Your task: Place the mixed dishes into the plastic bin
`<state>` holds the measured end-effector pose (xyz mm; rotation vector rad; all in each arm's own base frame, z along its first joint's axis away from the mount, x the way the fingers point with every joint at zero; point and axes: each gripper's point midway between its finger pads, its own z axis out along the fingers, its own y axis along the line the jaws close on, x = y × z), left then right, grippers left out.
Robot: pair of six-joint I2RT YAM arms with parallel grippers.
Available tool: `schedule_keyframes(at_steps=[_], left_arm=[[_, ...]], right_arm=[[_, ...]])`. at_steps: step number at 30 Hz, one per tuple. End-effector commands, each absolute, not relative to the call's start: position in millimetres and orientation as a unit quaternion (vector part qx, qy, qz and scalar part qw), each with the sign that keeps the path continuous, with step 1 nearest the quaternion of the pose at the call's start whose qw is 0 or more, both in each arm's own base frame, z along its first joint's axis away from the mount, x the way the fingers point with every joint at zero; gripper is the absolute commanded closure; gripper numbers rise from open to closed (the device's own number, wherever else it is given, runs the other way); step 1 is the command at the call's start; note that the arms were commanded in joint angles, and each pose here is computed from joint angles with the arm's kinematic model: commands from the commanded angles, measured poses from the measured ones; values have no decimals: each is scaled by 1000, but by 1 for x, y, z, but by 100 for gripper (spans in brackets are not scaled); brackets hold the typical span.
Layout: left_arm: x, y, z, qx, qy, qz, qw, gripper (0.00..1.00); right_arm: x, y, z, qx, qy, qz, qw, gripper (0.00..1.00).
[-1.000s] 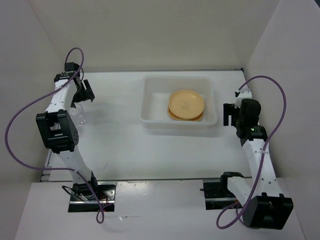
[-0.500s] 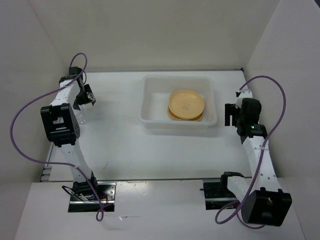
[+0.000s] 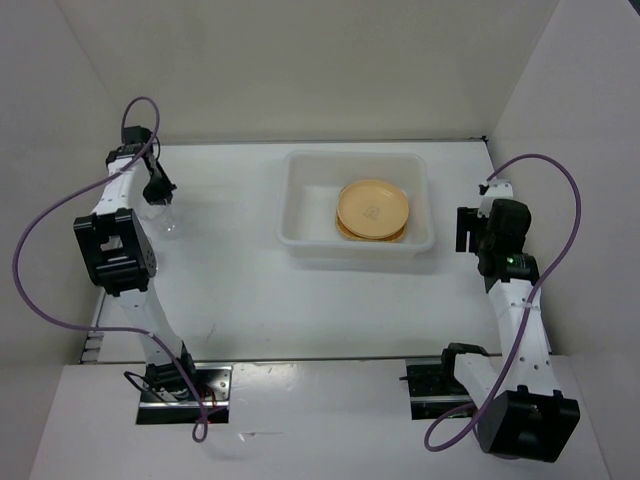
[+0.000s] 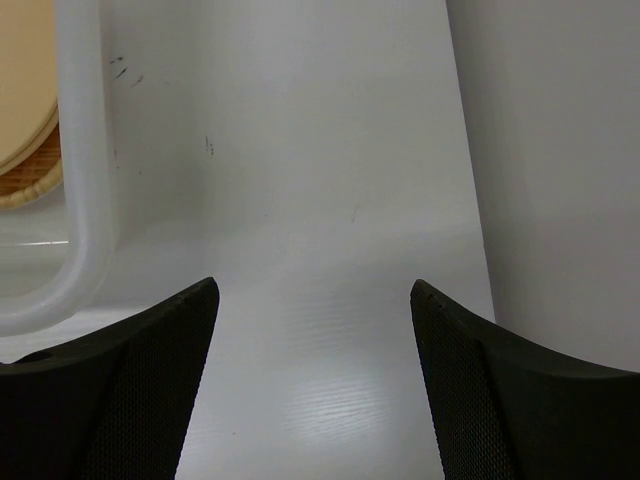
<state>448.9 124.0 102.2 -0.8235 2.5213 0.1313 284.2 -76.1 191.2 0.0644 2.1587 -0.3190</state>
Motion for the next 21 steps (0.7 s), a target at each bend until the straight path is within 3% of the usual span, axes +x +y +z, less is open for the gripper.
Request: schedule_keyframes(at_steps=[1, 4, 8, 15, 21], left_arm=[[496, 106, 236, -290, 858, -44, 422, 100], [512, 43, 326, -201, 807, -204, 517, 100], [522, -51, 382, -58, 787, -311, 530, 100], [511, -177, 329, 60, 840, -316, 436, 100], [498, -263, 258, 116, 888, -226, 384, 100]], right_arm=[[289, -77, 198, 22, 866, -131, 482, 18], [288, -76, 200, 22, 864, -131, 486, 18], [287, -76, 201, 23, 861, -132, 491, 18], [284, -76, 210, 23, 852, -134, 505, 18], [283, -74, 213, 21, 847, -131, 514, 18]])
